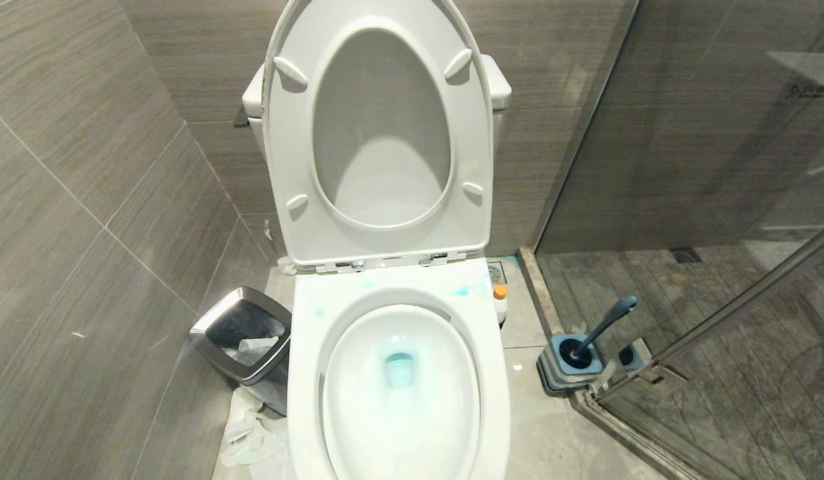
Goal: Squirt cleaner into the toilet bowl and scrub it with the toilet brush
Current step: Flush the toilet
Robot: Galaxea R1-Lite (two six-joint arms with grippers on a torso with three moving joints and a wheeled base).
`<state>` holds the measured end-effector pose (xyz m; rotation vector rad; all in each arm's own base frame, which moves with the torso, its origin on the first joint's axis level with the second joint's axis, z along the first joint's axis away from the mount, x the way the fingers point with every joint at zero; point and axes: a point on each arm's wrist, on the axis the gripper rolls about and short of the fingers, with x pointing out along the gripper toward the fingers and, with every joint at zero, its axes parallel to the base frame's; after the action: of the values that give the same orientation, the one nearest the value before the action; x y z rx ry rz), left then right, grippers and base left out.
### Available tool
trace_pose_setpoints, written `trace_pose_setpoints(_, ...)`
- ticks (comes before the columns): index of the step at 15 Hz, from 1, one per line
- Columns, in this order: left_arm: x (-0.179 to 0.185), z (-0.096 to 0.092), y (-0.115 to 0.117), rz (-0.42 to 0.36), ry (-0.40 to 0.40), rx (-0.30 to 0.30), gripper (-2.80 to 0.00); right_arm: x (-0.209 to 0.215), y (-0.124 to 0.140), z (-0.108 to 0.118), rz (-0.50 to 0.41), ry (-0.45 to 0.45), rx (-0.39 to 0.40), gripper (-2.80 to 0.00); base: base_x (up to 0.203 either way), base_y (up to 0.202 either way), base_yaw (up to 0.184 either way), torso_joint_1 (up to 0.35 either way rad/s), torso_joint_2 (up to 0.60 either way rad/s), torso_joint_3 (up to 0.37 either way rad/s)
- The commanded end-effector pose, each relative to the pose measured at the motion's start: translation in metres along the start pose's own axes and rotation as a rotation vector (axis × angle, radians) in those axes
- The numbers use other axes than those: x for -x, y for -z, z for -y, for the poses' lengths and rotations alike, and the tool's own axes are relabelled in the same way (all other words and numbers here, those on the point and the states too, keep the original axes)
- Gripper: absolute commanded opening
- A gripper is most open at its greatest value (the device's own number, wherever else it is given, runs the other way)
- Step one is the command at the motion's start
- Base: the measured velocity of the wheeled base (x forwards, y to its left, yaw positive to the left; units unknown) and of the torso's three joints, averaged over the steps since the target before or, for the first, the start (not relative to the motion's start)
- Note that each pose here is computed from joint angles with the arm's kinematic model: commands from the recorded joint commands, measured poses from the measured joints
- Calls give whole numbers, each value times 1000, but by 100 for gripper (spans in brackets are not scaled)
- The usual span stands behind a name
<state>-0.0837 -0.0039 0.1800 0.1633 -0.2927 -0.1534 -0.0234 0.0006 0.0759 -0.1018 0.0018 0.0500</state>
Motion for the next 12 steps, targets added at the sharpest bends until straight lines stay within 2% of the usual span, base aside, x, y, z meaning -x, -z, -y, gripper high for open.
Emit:
trace_pose_setpoints(1,1,-1,-11,17,-3,-4,-280,0,0,0,-3,-1,1,-280,0,0,0,0,0,0)
trace_pose_setpoints(4,-7,-5,-29,16,-5,-4,-280,0,0,0,-2,-1,1,-280,0,0,0,0,0,0)
trace_pose_setpoints(7,-32,-14,-59,-25,-10,0,-280,0,0,0,1,1,-1,-280,0,0,0,0,0,0)
trace_pose_setpoints(10,-81,-27,-91,-59,-20,2,-280,0,0,0,-1,4,-2,-280,0,0,0,0,0,0)
trace_pose_setpoints(12,-122,-37,-107,-39,-26,-3,-280,0,0,0,-1,4,-2,-280,0,0,0,0,0,0)
